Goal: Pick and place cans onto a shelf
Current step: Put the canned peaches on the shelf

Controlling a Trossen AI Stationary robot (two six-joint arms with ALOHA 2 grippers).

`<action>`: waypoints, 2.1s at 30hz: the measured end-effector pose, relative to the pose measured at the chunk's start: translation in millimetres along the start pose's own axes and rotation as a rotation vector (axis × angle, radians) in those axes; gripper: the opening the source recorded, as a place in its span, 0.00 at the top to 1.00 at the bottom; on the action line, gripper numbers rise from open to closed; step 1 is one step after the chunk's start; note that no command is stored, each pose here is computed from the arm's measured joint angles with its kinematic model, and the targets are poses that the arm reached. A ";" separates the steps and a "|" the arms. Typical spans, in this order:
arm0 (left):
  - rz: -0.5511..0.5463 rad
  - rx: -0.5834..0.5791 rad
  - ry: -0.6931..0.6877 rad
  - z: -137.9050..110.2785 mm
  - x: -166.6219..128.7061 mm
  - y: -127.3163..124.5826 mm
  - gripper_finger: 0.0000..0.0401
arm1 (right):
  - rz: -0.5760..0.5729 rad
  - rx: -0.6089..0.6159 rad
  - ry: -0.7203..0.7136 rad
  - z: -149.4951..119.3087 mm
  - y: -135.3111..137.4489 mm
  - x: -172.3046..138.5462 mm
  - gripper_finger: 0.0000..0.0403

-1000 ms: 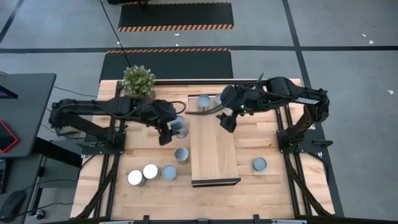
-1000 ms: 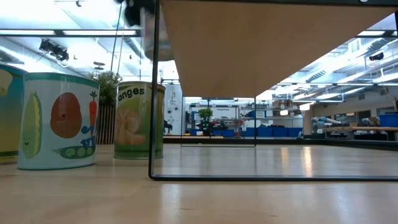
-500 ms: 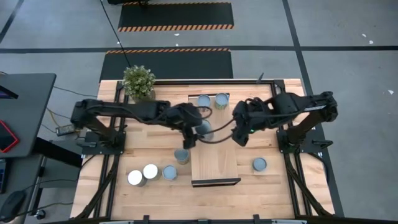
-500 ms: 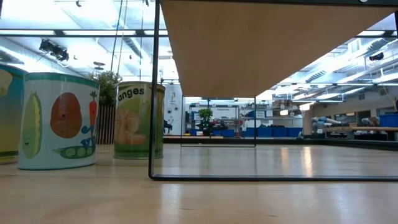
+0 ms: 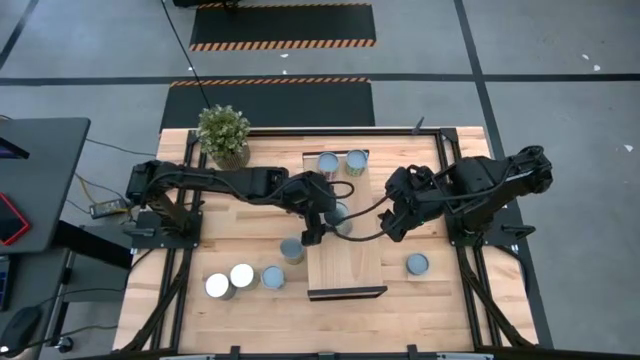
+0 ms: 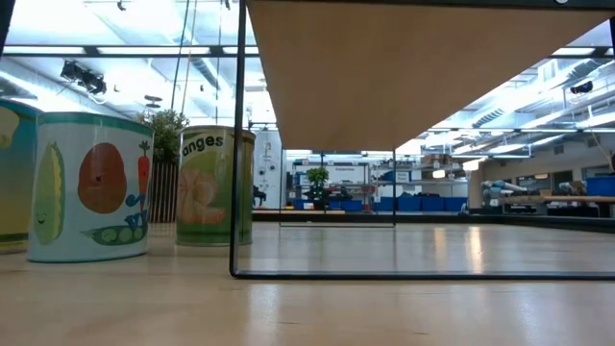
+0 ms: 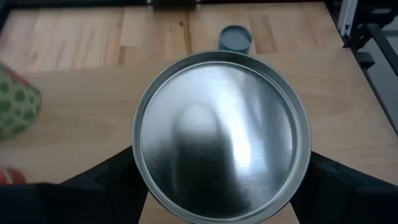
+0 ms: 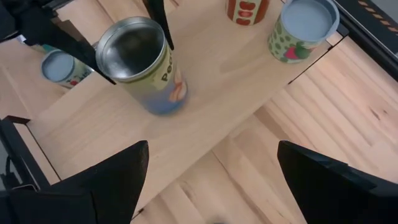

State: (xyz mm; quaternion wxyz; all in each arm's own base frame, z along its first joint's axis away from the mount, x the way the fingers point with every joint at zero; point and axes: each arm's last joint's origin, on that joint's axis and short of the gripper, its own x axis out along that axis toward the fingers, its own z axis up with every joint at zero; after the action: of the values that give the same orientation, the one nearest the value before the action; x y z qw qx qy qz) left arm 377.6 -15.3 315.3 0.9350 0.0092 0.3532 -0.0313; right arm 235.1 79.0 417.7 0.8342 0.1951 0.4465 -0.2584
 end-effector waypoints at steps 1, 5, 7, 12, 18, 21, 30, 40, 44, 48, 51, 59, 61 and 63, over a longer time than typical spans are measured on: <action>0.000 0.012 -0.008 0.8 0.0 0.2 0.21 | 0.001 0.001 -0.002 0.3 0.8 0.6 0.10; 0.001 0.051 -0.021 2.1 0.0 0.1 0.21 | 0.000 -0.002 -0.005 0.5 1.3 1.0 0.10; 0.001 0.052 -0.037 3.6 -0.1 0.0 0.21 | 0.001 -0.002 -0.006 0.5 0.9 0.6 0.10; 0.002 0.038 -0.038 3.6 0.0 0.2 0.21 | 0.029 0.006 -0.034 2.4 2.8 -1.0 0.10; 0.005 -0.050 -0.039 3.7 -0.1 2.4 0.21 | 0.013 -0.041 -0.090 -3.7 12.8 9.8 0.10; 0.010 -0.075 -0.044 4.1 -0.1 3.6 0.21 | 0.016 -0.018 -0.096 -4.2 13.3 11.3 0.10; 0.005 -0.102 0.043 -4.1 -2.0 1.1 0.21 | 0.092 0.022 -0.136 2.1 20.8 10.3 0.10; 0.011 -0.104 0.056 -5.1 -4.8 3.4 0.21 | 0.190 0.079 -0.181 10.3 29.1 9.5 0.10; 0.011 -0.082 0.053 -4.9 -4.6 3.4 0.21 | 0.267 0.107 -0.197 14.2 34.9 7.4 0.10; 0.015 -0.082 0.044 -4.2 -3.9 4.9 0.21 | 0.365 0.137 -0.210 18.9 41.7 4.2 0.10; 0.016 -0.084 0.042 -4.1 -3.8 5.4 0.21 | 0.446 0.159 -0.224 22.8 46.9 0.9 0.10; 0.017 -0.072 0.038 -3.8 -3.6 6.1 0.21 | 0.630 0.239 -0.331 36.4 58.6 -11.0 0.10; 0.018 -0.076 0.043 -4.4 -3.7 7.1 0.21 | 0.673 0.261 -0.362 39.8 60.9 -14.5 0.10; 0.012 -0.115 0.049 -5.0 -3.7 7.5 0.21 | 0.714 0.281 -0.391 43.0 62.9 -18.0 0.10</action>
State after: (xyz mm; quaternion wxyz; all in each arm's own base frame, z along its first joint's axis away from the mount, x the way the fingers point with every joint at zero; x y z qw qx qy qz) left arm 372.1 -7.4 314.0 0.9252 -0.0415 0.3772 -0.0050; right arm 292.5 109.4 461.4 0.9054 0.3966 0.1448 -0.0442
